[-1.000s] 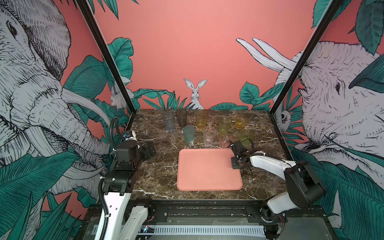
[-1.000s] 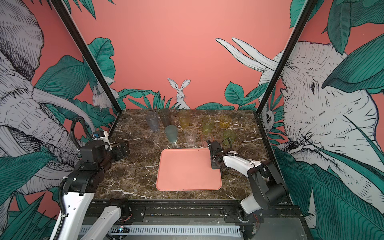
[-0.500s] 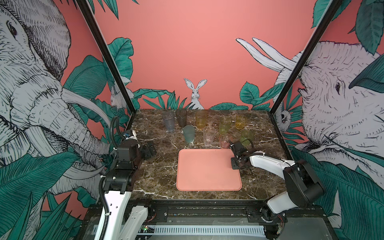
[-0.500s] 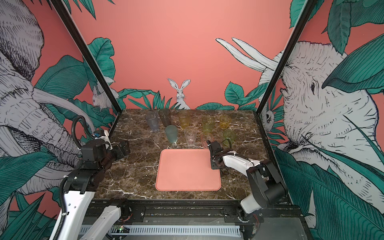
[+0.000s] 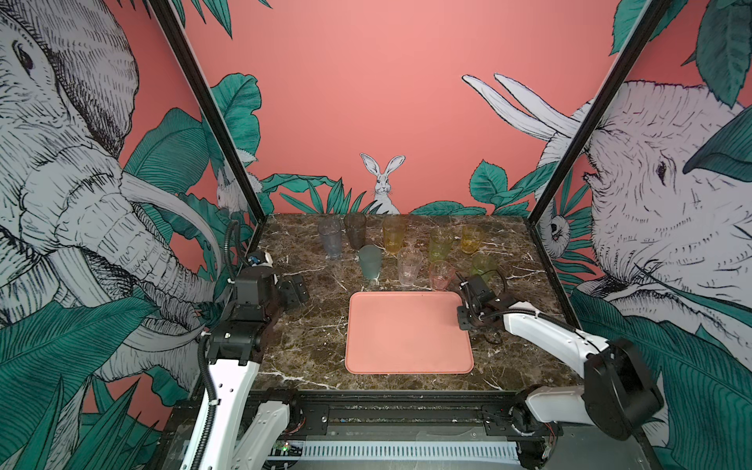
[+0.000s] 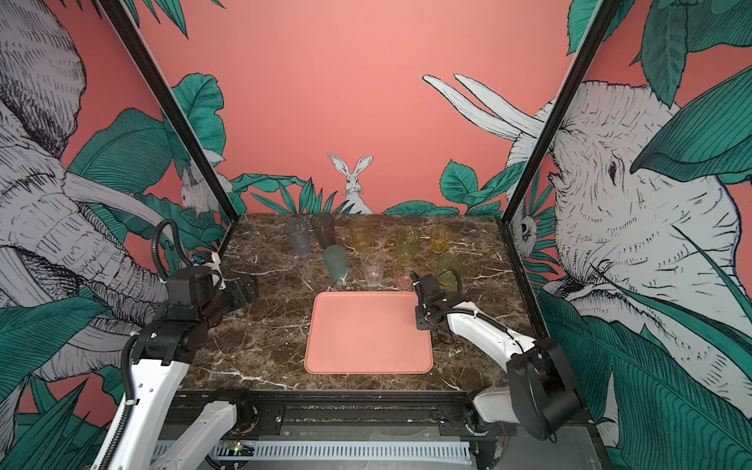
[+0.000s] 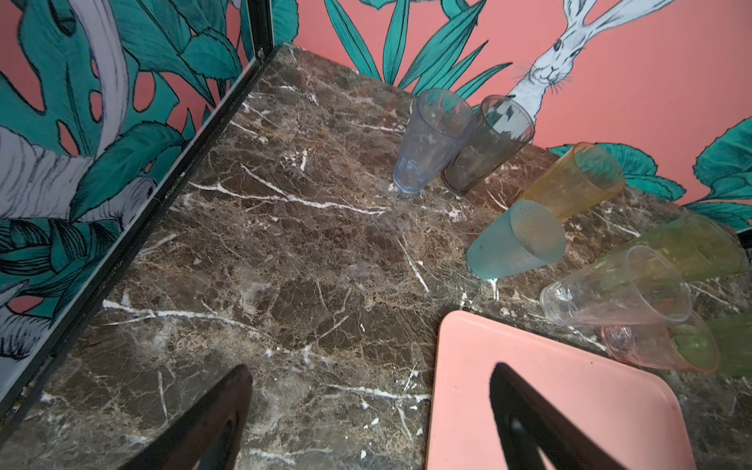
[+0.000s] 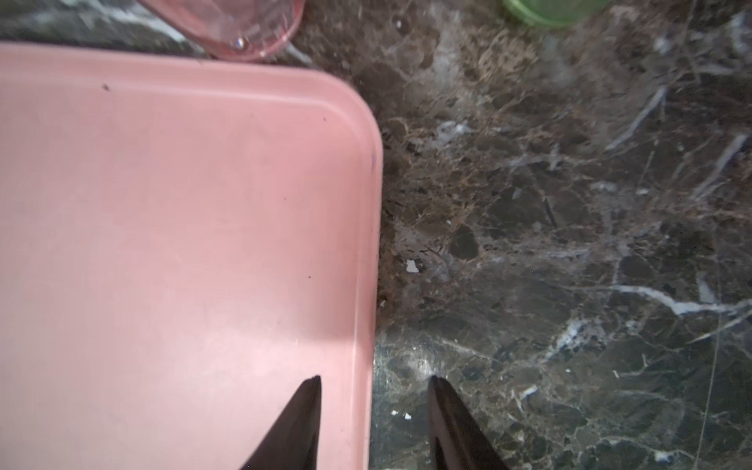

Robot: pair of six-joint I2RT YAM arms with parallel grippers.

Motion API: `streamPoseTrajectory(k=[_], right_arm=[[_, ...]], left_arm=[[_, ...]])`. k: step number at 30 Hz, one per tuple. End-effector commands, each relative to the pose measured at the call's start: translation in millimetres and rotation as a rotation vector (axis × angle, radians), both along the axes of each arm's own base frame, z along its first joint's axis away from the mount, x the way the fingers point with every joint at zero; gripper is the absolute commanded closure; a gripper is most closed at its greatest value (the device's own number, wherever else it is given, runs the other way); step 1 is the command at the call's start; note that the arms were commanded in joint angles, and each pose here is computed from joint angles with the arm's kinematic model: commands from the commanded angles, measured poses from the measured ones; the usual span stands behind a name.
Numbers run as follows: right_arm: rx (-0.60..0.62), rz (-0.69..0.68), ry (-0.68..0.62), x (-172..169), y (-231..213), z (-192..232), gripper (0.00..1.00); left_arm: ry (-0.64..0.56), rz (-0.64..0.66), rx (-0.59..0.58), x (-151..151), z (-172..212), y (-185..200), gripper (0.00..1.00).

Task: Place the glasses into the tray
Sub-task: 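Release the tray and raise the right gripper while the left gripper reaches toward cups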

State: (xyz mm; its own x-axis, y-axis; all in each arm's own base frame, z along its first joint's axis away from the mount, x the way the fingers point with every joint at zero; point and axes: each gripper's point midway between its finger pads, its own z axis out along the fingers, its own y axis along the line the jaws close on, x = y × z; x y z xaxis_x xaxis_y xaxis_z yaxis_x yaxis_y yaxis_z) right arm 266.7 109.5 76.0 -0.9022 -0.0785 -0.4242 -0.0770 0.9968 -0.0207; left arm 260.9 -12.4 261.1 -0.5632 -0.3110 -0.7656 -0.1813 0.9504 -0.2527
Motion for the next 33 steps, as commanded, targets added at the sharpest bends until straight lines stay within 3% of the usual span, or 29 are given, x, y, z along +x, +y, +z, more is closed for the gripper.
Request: streamPoseTrajectory(k=[1,17,25,33], right_arm=[[0.059,0.016,-0.102,6,5,41,0.49],[0.383,0.175,-0.502,34,54,164,0.21],[0.412,0.230,-0.695,56,65,191,0.15],[0.407,0.247,-0.745,73,74,181,0.14]], left_arm=[[0.042,-0.029,-0.039,-3,4,-9,0.08],[0.155,-0.092,-0.071,26,13,-25,0.07],[0.159,-0.087,-0.059,59,0,-26,0.06],[0.214,-0.086,-0.051,107,-20,-30,0.06]])
